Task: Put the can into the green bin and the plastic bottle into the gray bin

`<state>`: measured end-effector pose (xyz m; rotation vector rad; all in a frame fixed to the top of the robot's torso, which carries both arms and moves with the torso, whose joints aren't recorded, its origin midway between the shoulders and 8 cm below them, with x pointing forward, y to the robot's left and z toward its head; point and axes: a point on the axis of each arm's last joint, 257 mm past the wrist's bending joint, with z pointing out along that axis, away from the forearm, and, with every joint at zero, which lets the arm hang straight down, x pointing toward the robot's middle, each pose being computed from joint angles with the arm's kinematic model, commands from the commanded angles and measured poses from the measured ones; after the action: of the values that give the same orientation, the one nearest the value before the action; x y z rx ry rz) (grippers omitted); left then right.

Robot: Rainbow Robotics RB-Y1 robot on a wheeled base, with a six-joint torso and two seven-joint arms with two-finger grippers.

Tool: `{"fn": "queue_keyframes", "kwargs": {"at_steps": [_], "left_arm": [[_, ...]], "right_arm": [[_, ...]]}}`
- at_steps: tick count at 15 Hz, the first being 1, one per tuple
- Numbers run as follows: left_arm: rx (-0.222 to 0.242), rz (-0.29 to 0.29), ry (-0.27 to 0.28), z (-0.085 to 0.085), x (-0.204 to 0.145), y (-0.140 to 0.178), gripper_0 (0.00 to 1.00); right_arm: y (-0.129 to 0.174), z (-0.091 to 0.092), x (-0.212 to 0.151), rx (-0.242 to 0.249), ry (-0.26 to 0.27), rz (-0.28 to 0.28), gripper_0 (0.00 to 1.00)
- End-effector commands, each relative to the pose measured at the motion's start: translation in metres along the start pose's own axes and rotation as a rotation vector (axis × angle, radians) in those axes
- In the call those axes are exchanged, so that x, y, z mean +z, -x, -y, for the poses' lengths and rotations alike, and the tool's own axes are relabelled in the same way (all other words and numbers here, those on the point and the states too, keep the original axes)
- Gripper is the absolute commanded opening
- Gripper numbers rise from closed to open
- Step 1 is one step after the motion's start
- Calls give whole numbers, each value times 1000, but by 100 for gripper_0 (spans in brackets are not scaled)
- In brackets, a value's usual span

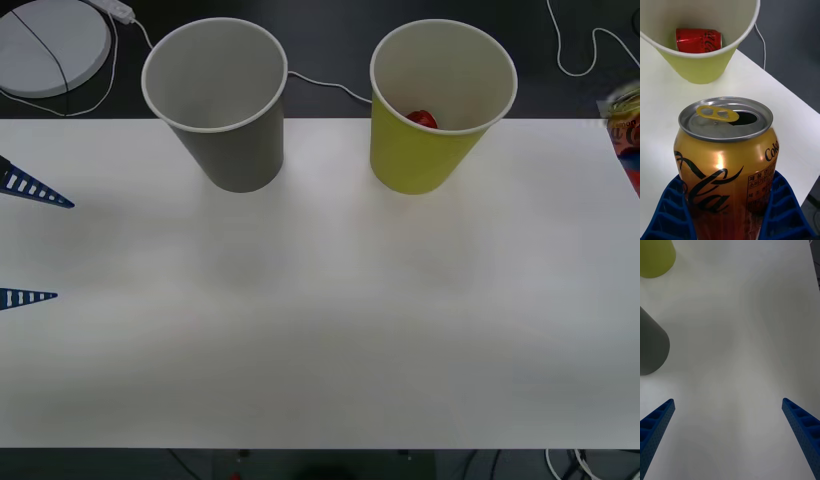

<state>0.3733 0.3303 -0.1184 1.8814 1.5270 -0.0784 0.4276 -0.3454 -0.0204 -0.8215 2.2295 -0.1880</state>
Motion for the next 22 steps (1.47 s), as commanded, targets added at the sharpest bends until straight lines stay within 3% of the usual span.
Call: {"fn": "queue_keyframes", "kwargs": {"at_steps": [1, 6, 8, 11, 15, 22], "left_arm": [[0, 0, 0, 0, 0, 0, 100], [0, 0, 0, 0, 0, 0, 100], [0, 0, 0, 0, 0, 0, 100], [0, 0, 0, 0, 0, 0, 100], [0, 0, 0, 0, 0, 0, 100], [0, 0, 0, 0, 0, 0, 100]], "right_arm": [[32, 6, 1, -20, 8, 21, 0], [74, 1, 15, -74, 28, 23, 0], [89, -2, 25, -74, 40, 31, 0], [115, -9, 42, -115, 20, 32, 0], [157, -16, 63, -151, 30, 68, 0], [213, -38, 91, -192, 64, 63, 0]]}}
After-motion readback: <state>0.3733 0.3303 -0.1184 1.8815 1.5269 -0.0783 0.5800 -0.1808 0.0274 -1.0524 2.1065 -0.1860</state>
